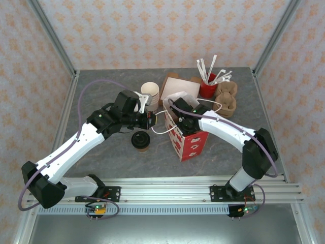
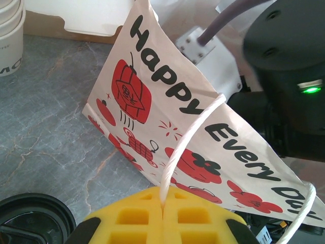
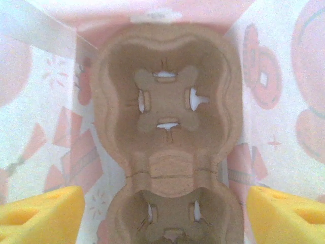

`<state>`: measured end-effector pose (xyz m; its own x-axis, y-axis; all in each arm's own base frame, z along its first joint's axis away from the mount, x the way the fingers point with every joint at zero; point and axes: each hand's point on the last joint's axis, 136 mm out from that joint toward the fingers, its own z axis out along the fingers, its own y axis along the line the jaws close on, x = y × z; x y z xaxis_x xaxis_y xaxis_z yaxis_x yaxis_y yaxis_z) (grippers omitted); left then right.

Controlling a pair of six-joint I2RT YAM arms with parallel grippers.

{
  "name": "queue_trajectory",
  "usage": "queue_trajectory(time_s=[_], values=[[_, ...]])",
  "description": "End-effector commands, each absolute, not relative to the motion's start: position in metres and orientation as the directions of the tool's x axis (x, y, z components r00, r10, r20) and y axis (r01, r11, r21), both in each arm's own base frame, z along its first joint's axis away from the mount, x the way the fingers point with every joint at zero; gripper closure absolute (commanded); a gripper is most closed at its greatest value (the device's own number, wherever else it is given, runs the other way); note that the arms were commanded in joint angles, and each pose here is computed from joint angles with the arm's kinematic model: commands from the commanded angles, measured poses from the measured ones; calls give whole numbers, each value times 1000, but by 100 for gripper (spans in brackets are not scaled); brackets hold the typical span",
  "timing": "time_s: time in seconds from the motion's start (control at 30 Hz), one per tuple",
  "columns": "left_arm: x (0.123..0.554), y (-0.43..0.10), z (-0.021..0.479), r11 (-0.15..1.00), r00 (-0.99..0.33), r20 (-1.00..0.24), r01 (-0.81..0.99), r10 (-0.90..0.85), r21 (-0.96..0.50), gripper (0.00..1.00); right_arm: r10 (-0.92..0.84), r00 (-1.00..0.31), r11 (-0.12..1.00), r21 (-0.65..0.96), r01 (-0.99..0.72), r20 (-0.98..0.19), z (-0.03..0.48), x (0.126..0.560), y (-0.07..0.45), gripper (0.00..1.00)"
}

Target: Pack the takeout coffee

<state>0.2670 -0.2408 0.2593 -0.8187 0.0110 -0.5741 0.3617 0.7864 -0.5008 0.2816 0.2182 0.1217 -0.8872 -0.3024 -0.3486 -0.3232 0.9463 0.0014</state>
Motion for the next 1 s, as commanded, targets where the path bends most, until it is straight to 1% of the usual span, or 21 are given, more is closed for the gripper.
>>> queue_trajectory(time_s=[0.0, 0.3, 0.53, 0.83, 0.97], values=[[272, -243, 269, 787, -803, -597, 368, 1, -494, 100, -305, -876, 945, -2, -328, -373, 146, 281, 214, 14], [272, -247, 271, 781, -802, -597, 374, 0, -501, 100, -293, -835, 942, 9, -335, -465, 194, 293, 219, 11], [271, -253, 268, 778, -803, -595, 385, 17, -496, 100, -302, -802, 940, -20, -340, -515, 227, 302, 218, 11], [271, -257, 266, 776, -807, -590, 383, 17, -501, 100, -282, -743, 935, -1, -354, -607, 279, 304, 218, 11], [271, -261, 266, 772, -806, -591, 385, 16, -505, 100, -292, -717, 935, -32, -352, -633, 300, 307, 213, 11]])
